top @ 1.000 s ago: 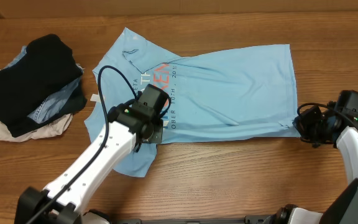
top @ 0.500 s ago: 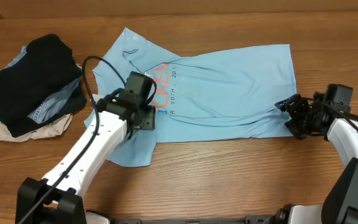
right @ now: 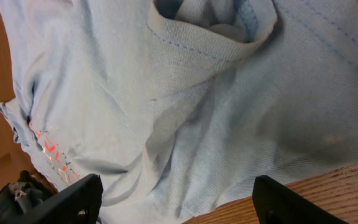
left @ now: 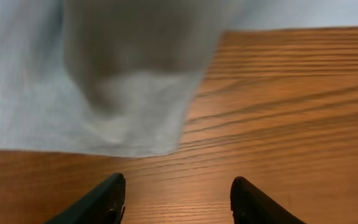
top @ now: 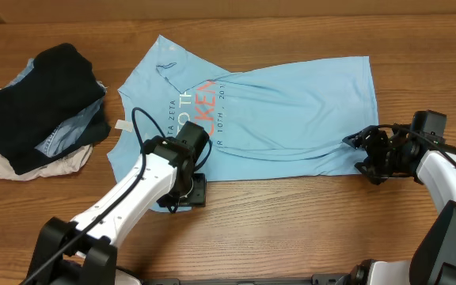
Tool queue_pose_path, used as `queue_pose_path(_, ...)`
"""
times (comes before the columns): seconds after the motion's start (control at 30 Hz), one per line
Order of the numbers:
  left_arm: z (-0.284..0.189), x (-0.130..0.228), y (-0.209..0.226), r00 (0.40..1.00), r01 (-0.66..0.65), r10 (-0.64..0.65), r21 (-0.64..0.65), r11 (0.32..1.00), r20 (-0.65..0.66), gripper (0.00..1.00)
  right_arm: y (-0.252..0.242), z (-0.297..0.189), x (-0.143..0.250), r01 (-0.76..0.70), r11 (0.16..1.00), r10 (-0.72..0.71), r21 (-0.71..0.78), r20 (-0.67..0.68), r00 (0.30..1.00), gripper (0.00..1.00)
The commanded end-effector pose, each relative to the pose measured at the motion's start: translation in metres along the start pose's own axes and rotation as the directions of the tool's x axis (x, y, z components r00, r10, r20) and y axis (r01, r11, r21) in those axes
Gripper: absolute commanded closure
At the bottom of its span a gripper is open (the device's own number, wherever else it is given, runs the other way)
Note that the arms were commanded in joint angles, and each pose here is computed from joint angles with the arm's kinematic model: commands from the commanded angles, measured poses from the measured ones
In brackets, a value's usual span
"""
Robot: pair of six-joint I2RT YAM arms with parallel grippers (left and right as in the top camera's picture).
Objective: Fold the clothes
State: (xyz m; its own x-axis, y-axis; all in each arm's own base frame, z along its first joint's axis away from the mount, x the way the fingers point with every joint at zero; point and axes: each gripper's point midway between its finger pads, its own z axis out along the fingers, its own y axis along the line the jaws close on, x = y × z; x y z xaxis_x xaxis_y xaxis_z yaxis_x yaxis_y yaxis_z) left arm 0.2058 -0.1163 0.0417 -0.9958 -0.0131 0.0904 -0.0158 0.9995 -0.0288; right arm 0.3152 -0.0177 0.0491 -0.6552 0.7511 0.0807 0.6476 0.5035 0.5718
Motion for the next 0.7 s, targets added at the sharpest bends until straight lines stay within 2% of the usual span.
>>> queue_pose_path(0.0,0.021,0.0,0.015,0.995,0.104,-0.104,-0.092,0.99,0.003,0.46,0.009,-0.003,-0.004,0.025,0.999,-0.025,-0.021,0.008,1.0,0.18)
queue_pose_path(0.23,0.047,-0.007,0.02,0.996,0.081,-0.087,-0.148,0.986,-0.029,0.59,0.007,-0.003,-0.002,0.023,1.0,-0.023,-0.015,0.0,1.0,0.18)
queue_pose_path(0.37,0.041,-0.001,0.025,0.995,0.071,-0.083,-0.179,0.981,-0.057,0.95,0.007,-0.003,-0.001,0.021,1.0,-0.021,-0.013,-0.002,1.0,0.18)
queue_pose_path(0.47,0.014,-0.005,0.026,0.994,0.08,-0.093,-0.189,0.979,-0.059,0.96,0.007,-0.003,-0.001,0.021,1.0,-0.021,-0.013,-0.002,1.0,0.18)
queue_pose_path(0.67,-0.061,-0.045,0.049,0.992,0.085,-0.059,-0.25,0.964,0.11,0.96,0.007,-0.003,-0.001,0.021,1.0,-0.021,-0.013,-0.002,1.0,0.18)
